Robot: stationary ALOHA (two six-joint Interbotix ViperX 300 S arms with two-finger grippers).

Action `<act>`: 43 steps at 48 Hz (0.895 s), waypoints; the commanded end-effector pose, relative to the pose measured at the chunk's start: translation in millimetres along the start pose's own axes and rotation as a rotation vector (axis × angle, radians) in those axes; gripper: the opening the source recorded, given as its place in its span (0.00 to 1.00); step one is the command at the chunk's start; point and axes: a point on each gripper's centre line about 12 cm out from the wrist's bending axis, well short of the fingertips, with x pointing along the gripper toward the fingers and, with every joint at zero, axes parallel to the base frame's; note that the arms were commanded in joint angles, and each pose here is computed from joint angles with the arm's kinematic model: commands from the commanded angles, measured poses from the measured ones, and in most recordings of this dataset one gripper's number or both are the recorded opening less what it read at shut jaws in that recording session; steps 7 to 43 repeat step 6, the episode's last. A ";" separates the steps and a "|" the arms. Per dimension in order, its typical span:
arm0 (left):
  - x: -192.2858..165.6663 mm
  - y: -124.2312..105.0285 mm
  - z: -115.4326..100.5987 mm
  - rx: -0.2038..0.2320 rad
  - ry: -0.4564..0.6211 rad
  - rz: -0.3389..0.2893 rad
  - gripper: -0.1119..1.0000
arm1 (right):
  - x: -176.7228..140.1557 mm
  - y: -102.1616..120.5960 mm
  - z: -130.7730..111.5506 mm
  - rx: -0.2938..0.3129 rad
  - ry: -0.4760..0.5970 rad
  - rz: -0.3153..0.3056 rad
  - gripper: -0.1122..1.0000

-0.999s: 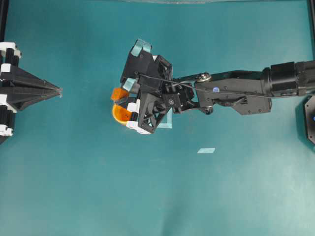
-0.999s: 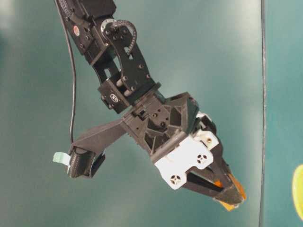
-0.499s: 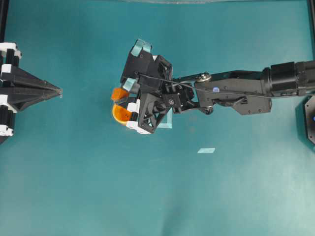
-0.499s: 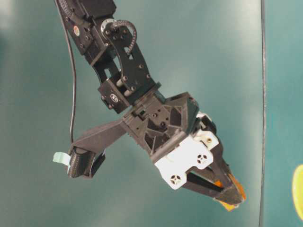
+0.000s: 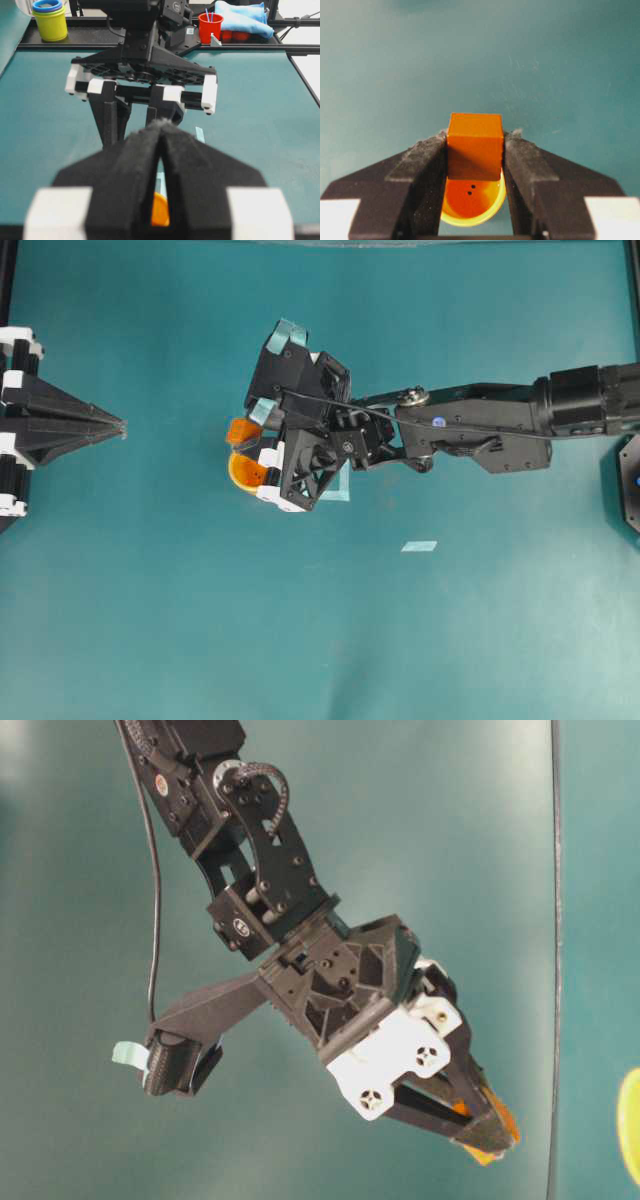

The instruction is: Move the block toward the cup with right arm.

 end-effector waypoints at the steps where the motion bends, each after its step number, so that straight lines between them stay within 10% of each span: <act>1: 1.9 0.5 12.5 0.005 -0.035 0.002 0.13 | -8.3 1.5 17.9 0.003 -0.049 0.012 0.46; 43: 1.9 0.2 12.5 0.005 -0.035 0.000 0.13 | -8.3 1.5 17.9 0.003 -0.049 0.012 0.46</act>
